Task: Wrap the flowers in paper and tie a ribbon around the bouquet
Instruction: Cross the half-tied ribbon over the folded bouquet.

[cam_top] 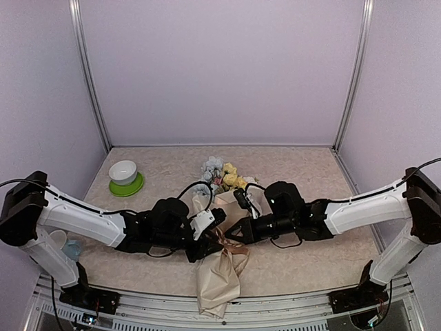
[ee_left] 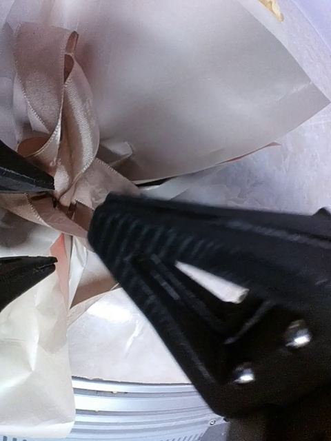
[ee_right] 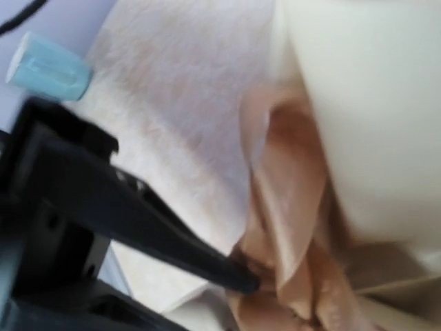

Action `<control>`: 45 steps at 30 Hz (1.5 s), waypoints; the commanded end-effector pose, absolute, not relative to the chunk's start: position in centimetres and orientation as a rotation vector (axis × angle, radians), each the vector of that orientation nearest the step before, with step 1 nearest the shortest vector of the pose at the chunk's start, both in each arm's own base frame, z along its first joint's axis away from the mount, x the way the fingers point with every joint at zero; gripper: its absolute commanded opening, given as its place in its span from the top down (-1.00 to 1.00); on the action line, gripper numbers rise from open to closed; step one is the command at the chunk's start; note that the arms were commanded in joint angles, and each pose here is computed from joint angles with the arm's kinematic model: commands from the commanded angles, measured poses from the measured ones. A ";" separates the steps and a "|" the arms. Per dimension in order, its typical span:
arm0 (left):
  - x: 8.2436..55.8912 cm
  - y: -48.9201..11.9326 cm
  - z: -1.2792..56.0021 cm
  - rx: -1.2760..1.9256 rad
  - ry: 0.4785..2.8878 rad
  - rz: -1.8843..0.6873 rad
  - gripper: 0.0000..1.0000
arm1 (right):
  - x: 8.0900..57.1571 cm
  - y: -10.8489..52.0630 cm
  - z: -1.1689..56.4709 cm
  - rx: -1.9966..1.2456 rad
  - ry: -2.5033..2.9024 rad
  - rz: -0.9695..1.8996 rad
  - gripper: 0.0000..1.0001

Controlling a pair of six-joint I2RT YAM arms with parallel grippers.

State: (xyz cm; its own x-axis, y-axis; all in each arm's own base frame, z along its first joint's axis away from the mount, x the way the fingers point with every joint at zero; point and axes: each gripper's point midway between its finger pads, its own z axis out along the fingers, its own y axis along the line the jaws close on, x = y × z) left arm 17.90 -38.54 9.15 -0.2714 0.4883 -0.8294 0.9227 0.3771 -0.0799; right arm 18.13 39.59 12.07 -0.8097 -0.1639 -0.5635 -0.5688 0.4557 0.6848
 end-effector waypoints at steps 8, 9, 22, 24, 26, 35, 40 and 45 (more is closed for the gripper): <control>20.5 -38.2 15.8 1.280 1.761 -0.724 0.03 | 21.4 36.2 13.6 -0.679 2.475 0.893 0.97; 21.5 -38.5 15.9 1.296 1.781 -0.689 0.05 | 20.8 36.0 13.8 -0.653 2.481 0.942 0.93; 21.6 -40.8 8.5 1.732 1.912 -0.499 0.19 | 16.9 34.6 10.3 -0.590 2.441 1.239 0.64; 21.7 -40.8 8.2 1.732 1.916 -0.484 0.20 | 16.6 34.8 9.7 -0.621 2.450 1.249 0.62; 21.6 -40.7 7.6 1.739 1.926 -0.461 0.21 | 16.6 34.9 9.1 -0.630 2.445 1.254 0.60; 21.9 -41.1 8.8 1.673 1.883 -0.422 0.69 | 16.0 35.9 9.2 -0.687 2.401 1.344 0.62; 21.3 -41.3 11.0 1.603 1.826 -0.513 0.82 | 15.8 36.4 10.7 -0.733 2.312 1.323 0.60; 21.4 -41.0 11.0 1.572 1.843 -0.541 0.96 | 16.3 37.5 11.2 -0.709 2.241 1.335 0.63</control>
State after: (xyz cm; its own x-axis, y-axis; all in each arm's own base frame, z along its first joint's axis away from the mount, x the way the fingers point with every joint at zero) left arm 21.10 -40.52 9.54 -0.0583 0.7595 -0.6478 0.9784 0.1724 0.1141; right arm 15.67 36.42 9.61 -0.8150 -0.2575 -0.5191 -0.5770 0.4442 0.6854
